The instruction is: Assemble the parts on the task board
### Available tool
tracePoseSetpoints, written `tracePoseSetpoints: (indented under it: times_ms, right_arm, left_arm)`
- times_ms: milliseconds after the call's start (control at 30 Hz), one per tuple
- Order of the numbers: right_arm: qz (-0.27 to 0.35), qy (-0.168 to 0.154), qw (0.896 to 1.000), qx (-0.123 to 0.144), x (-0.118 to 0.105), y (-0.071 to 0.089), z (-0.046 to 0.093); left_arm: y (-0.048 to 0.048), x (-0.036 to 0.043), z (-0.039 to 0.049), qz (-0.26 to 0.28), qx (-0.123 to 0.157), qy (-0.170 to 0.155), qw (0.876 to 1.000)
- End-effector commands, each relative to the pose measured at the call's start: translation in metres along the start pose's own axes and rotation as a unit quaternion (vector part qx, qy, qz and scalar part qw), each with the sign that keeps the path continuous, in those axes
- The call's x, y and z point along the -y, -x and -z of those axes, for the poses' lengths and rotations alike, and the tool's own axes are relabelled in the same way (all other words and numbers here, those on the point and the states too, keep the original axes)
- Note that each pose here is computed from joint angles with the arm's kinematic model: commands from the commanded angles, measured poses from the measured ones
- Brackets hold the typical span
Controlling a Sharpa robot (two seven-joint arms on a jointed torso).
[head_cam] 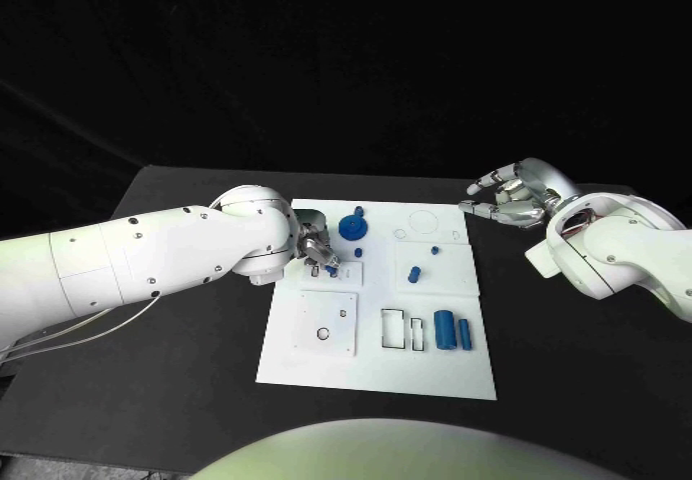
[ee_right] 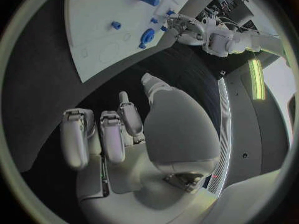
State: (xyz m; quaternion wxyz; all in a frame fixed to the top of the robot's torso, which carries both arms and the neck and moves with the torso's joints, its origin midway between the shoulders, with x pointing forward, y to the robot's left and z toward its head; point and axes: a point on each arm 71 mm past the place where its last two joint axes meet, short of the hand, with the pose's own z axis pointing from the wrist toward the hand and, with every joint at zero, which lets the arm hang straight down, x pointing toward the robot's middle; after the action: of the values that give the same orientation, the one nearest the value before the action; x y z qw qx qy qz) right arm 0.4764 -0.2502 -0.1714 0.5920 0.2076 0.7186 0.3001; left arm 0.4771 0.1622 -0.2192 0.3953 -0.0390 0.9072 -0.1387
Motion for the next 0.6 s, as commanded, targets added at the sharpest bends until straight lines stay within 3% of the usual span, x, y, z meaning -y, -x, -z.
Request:
tracePoseSetpoints:
  times_ms: [33,600]
  right_arm:
    - [0.005,0.004,1.000,-0.004,-0.0003,-0.0011,0.0000]
    - [0.004,0.002,1.000,-0.004,0.0011,-0.0018,0.0002]
  left_arm:
    - [-0.0036,0.0006,0.0001,-0.016,-0.018,0.002,1.000]
    - [-0.0049,0.0023,-0.0001,-0.018,-0.021,-0.001,1.000]
